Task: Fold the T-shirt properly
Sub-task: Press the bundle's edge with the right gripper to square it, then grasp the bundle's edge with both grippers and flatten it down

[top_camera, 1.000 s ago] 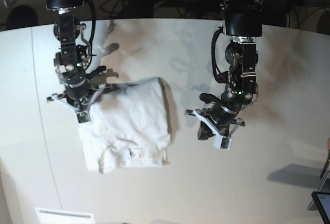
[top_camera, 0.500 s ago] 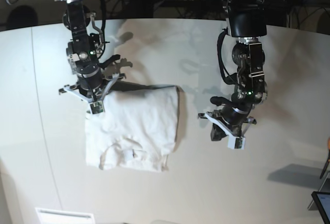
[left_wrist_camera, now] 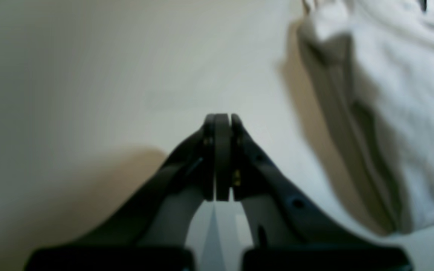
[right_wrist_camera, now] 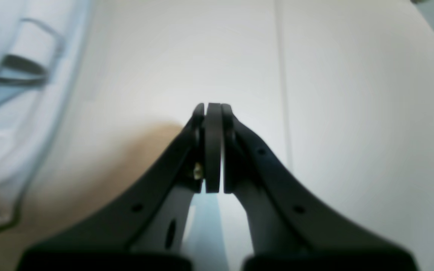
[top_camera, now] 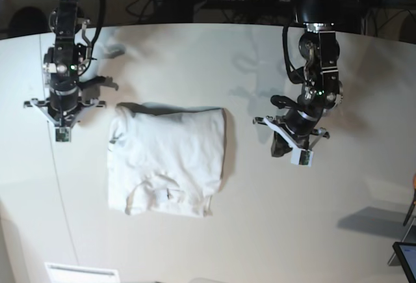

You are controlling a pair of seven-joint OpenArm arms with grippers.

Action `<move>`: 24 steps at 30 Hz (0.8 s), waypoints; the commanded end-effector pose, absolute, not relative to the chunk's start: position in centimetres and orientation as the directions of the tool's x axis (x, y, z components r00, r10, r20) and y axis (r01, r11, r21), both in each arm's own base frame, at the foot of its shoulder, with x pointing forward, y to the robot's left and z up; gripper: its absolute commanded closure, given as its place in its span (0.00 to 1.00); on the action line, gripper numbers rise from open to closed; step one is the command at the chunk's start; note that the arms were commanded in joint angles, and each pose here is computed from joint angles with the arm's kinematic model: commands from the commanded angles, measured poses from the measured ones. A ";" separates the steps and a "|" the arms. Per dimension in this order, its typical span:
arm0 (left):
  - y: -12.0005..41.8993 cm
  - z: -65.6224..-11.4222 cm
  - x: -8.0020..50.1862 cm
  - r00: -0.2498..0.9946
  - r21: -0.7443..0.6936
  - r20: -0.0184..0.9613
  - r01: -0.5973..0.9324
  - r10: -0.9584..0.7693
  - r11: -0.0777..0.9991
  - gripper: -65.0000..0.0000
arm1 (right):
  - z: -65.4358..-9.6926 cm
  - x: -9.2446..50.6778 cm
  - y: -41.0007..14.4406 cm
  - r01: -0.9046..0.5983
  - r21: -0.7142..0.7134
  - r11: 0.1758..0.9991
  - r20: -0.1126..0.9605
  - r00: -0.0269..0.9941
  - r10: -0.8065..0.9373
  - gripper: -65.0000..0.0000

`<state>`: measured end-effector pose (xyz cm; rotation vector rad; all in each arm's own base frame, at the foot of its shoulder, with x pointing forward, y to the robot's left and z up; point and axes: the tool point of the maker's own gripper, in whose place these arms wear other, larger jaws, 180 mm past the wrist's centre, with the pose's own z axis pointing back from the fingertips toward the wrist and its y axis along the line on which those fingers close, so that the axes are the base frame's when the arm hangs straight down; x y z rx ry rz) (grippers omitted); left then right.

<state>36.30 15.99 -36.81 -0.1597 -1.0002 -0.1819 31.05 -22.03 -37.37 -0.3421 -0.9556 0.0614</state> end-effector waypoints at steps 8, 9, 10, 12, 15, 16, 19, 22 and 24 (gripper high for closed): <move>13.3 -30.5 34.0 0.269 -0.012 0.959 0.343 -0.086 0.939 1.00 | -30.8 29.6 -12.8 -0.139 -0.282 0.949 0.905 0.290 0.312 1.00; 11.9 -29.5 34.0 0.235 -0.023 0.970 0.365 -0.068 0.931 1.00 | -30.6 29.6 -11.4 -0.169 -0.272 0.947 0.909 0.279 0.311 1.00; 10.6 -28.8 34.0 0.213 -0.033 0.976 0.387 -0.055 0.921 1.00 | -30.6 29.5 -10.5 -0.192 -0.264 0.945 0.908 0.280 0.311 1.00; 7.2 -27.4 34.3 0.166 -0.039 0.985 0.460 -0.042 0.887 1.00 | -30.2 30.1 -8.4 -0.236 -0.252 0.938 0.908 0.277 0.314 1.00; 2.4 -26.2 34.8 0.124 -0.060 0.992 0.554 -0.012 0.830 1.00 | -30.2 30.4 -6.2 -0.287 -0.239 0.928 0.903 0.285 0.321 1.00; 1.4 -26.2 35.0 0.125 -0.072 0.992 0.569 0.001 0.819 1.00 | -30.0 30.6 -5.6 -0.296 -0.236 0.926 0.905 0.279 0.320 1.00; -1.1 -26.9 36.4 0.153 -0.118 0.988 0.589 0.033 0.800 1.00 | -29.3 31.2 -5.1 -0.269 -0.218 0.938 0.919 0.269 0.290 1.00; -1.6 -29.8 37.8 0.235 -0.168 0.971 0.571 0.036 0.804 1.00 | -29.5 32.4 -5.1 -0.261 -0.219 0.940 0.915 0.280 0.291 1.00; -1.6 -31.7 38.2 0.284 -0.189 0.958 0.560 0.027 0.807 1.00 | -30.4 33.0 -5.3 -0.261 -0.221 0.940 0.907 0.300 0.297 1.00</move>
